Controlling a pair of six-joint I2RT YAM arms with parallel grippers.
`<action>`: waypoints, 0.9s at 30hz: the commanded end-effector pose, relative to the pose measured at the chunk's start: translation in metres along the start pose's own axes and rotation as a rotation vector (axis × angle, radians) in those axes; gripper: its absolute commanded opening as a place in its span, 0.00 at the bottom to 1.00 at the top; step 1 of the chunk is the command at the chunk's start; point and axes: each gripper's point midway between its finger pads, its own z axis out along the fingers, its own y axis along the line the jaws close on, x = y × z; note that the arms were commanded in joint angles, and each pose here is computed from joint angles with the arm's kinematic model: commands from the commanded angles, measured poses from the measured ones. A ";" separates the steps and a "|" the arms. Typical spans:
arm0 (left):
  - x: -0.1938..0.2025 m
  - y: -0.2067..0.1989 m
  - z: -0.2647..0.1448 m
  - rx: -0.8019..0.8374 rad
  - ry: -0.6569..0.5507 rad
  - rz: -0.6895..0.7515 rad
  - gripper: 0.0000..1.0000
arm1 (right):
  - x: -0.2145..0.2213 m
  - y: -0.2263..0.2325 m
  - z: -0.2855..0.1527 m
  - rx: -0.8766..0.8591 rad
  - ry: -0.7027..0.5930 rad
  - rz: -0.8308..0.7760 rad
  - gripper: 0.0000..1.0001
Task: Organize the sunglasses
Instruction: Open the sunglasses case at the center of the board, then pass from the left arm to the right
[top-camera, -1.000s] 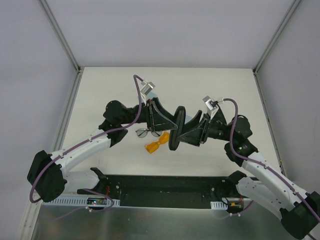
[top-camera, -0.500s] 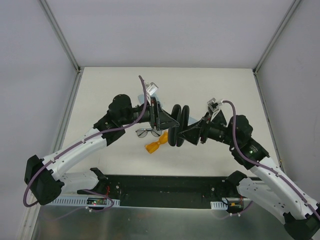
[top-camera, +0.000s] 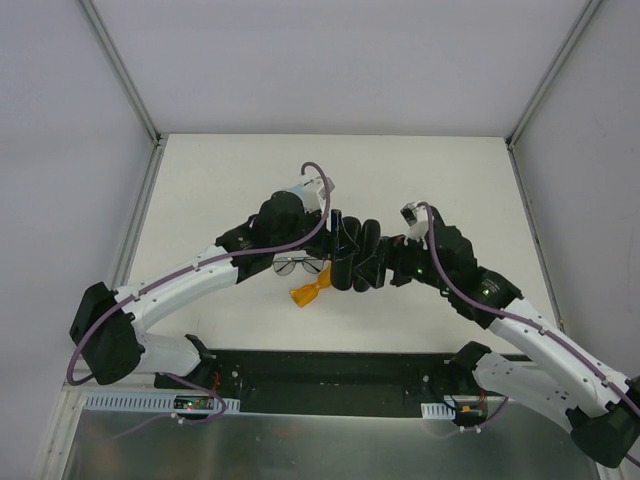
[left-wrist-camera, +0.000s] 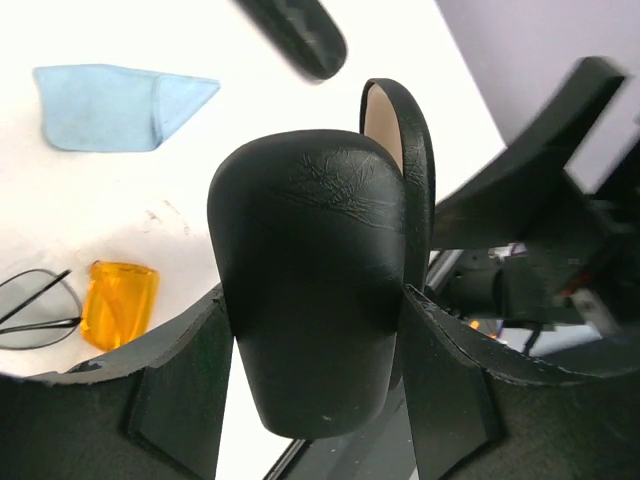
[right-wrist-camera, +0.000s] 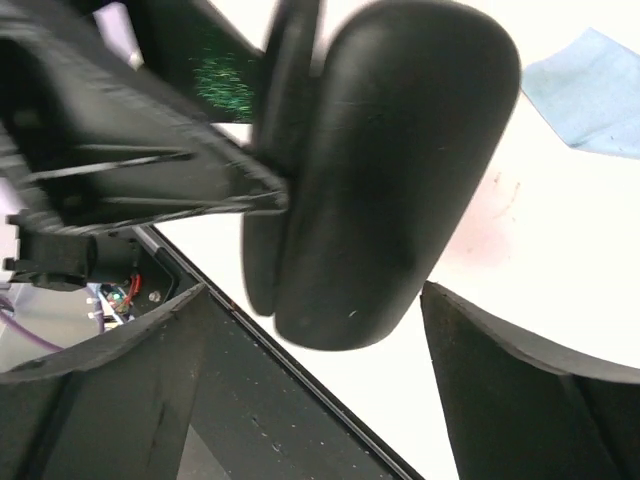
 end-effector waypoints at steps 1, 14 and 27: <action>-0.019 0.011 0.001 -0.080 -0.061 0.054 0.25 | -0.033 0.030 -0.024 -0.141 -0.140 -0.040 0.89; -0.028 -0.056 -0.046 0.224 -0.103 0.094 0.26 | -0.038 0.023 -0.049 -0.377 -0.218 0.087 0.92; -0.023 -0.113 -0.082 0.528 -0.075 0.095 0.27 | -0.050 0.095 -0.115 -0.862 -0.358 -0.020 0.72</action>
